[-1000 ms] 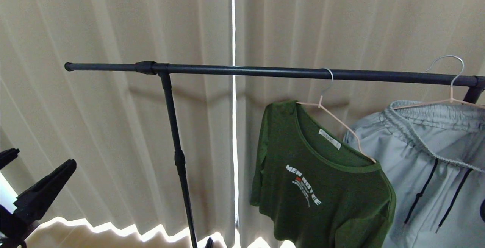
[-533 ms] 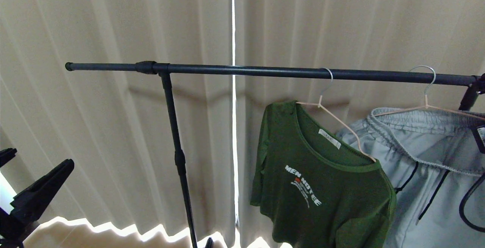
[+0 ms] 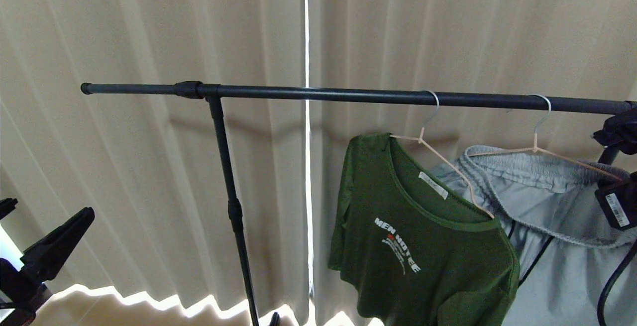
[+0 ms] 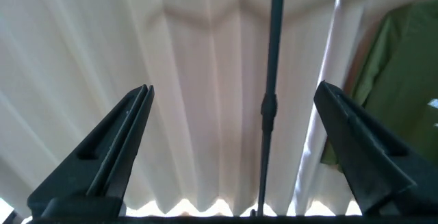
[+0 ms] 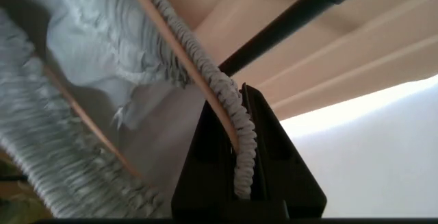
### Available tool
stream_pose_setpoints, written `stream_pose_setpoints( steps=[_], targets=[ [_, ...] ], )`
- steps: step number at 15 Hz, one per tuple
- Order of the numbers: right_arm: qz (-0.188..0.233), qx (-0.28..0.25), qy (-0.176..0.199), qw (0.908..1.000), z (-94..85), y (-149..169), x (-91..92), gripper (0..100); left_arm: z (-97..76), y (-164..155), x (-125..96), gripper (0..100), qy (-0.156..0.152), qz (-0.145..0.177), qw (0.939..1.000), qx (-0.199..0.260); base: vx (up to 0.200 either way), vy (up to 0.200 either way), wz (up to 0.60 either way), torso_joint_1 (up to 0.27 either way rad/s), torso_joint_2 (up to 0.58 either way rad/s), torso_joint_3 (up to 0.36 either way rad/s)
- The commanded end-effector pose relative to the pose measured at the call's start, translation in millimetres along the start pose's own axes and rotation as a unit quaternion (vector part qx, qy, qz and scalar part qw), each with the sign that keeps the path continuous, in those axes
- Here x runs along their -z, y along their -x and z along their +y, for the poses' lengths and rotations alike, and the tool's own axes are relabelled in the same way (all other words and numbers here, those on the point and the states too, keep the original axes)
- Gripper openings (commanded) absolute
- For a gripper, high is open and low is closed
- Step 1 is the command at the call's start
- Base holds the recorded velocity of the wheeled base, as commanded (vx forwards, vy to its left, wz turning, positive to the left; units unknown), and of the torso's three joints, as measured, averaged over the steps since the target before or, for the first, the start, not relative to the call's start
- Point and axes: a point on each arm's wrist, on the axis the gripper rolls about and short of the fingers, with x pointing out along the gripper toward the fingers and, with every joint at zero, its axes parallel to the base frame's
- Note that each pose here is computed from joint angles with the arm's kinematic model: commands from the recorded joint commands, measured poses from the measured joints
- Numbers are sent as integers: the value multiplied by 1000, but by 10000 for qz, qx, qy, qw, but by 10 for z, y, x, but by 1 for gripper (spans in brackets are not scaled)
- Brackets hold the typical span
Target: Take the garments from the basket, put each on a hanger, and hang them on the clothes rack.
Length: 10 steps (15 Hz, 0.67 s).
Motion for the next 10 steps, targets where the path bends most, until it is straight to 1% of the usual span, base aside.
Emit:
stream_pose_setpoints(
  steps=[1, 2, 3, 4, 5, 6, 8, 9, 10],
  targets=[
    [-108, -9, -38, 9999, -19, 86, 38, 100, 3, 3, -5, 100, -1, -16, 10000, -18, 0, 0, 0, 0, 0, 0],
    [-271, -45, -200, 9994, -40, 181, 53, 100, 4, 16, 1, 100, 91, -30, 9999, -35, 0, 0, 0, 0, 0, 0],
    [-343, -96, -257, 9990, -34, 216, 58, 100, 5, 20, 13, 100, 175, -13, 9998, -56, 0, 0, 0, 0, 0, 0],
    [-638, -444, -561, 9954, -18, 361, 104, 100, 20, 26, 57, 100, 425, 70, 9989, -157, 0, 0, 0, 0, 0, 0],
    [-844, -750, -843, 9900, -18, 466, 155, 100, 38, 27, 57, 100, 450, 68, 9986, -258, 0, 0, 0, 0, 0, 0],
    [-1023, -1003, -1028, 9843, -29, 556, 202, 100, 65, 35, 53, 100, 466, 54, 9980, -412, 0, 0, 0, 0, 0, 0],
    [-1255, -1305, -1162, 9766, -49, 677, 292, 100, 110, 70, 30, 100, 468, -37, 9966, -679, 0, 0, 0, 0, 0, 0],
    [-1255, -1305, -1162, 9766, -49, 677, 292, 100, 110, 70, 30, 100, 468, -37, 9966, -679, 0, 0, 0, 0, 0, 0],
    [-1398, -1434, -1177, 9726, -65, 757, 383, 100, 121, 104, 33, 100, 471, -84, 9957, -789, 0, 0, 0, 0, 0, 0]
  ],
)
